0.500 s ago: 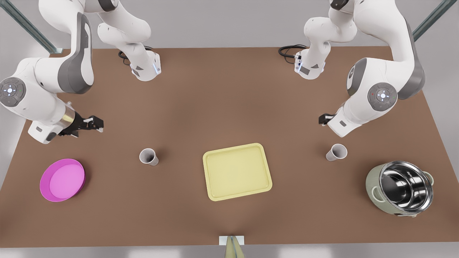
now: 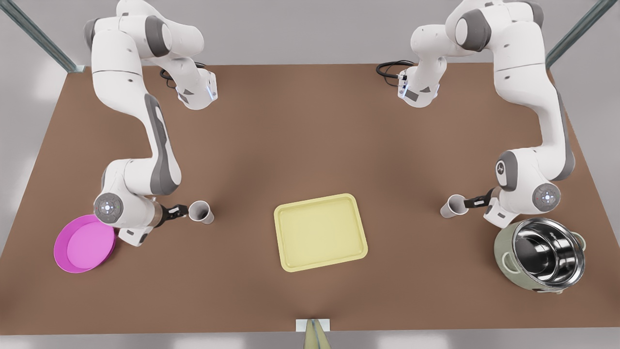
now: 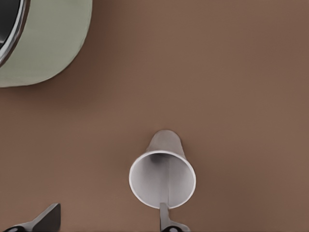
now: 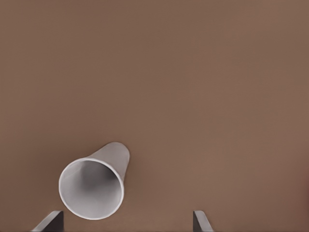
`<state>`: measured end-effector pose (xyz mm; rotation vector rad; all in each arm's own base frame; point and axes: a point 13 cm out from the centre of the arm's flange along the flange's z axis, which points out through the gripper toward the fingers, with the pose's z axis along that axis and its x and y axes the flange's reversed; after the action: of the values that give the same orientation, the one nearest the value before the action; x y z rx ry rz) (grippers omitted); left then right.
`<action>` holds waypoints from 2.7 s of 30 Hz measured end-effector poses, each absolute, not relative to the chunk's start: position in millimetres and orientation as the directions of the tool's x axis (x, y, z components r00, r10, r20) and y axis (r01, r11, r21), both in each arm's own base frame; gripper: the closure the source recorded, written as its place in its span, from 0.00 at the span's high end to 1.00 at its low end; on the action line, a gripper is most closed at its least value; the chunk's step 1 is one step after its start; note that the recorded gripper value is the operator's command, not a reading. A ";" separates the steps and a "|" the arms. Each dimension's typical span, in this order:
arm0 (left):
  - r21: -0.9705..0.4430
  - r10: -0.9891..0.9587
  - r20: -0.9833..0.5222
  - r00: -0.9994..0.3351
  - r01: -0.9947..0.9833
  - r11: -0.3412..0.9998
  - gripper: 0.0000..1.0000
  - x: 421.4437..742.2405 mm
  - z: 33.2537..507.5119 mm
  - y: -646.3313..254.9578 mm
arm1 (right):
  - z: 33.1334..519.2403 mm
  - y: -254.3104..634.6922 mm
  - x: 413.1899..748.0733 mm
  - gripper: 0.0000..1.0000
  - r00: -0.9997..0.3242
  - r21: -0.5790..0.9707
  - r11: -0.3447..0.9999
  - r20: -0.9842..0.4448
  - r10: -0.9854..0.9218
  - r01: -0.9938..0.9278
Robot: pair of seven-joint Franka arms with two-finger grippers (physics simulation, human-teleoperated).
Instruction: Use both arms to respectively pick up the white IKEA cups from the middle-left and middle-right positions, then place the white IKEA cups onto the middle-middle tray, ensuring that the cups remain upright and do not tip over
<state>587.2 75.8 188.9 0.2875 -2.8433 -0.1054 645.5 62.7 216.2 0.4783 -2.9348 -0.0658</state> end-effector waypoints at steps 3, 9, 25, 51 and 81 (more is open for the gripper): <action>0.096 -0.194 0.260 -0.946 -0.175 0.980 1.00 583.0 164.3 78.0 | 188.4 61.8 636.2 1.00 -0.938 0.068 0.948 0.137 -0.318 -0.311; 0.099 -0.171 0.290 -0.942 -0.149 0.984 1.00 571.4 115.2 78.5 | 158.1 64.1 620.0 1.00 -0.941 0.060 0.946 0.094 -0.324 -0.319; -0.066 -0.094 0.127 -0.987 -0.103 0.992 0.21 614.2 195.8 -23.9 | 98.3 68.4 602.1 0.49 -0.932 0.067 0.940 0.126 -0.340 -0.334; -0.094 -0.317 0.297 -0.901 -0.358 0.929 1.00 637.7 117.8 -381.1 | 155.2 493.8 603.0 0.21 -0.939 0.223 0.915 -0.143 -0.311 -0.337; 0.153 -0.147 0.212 -0.966 -0.116 0.981 1.00 585.5 405.5 -100.4 | 123.7 488.6 633.3 1.00 -0.962 0.301 0.925 -0.069 0.266 0.234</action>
<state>585.5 -100.4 405.5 0.1946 -2.9037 -0.2050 633.3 488.6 123.7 -0.4154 -3.1881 -0.4767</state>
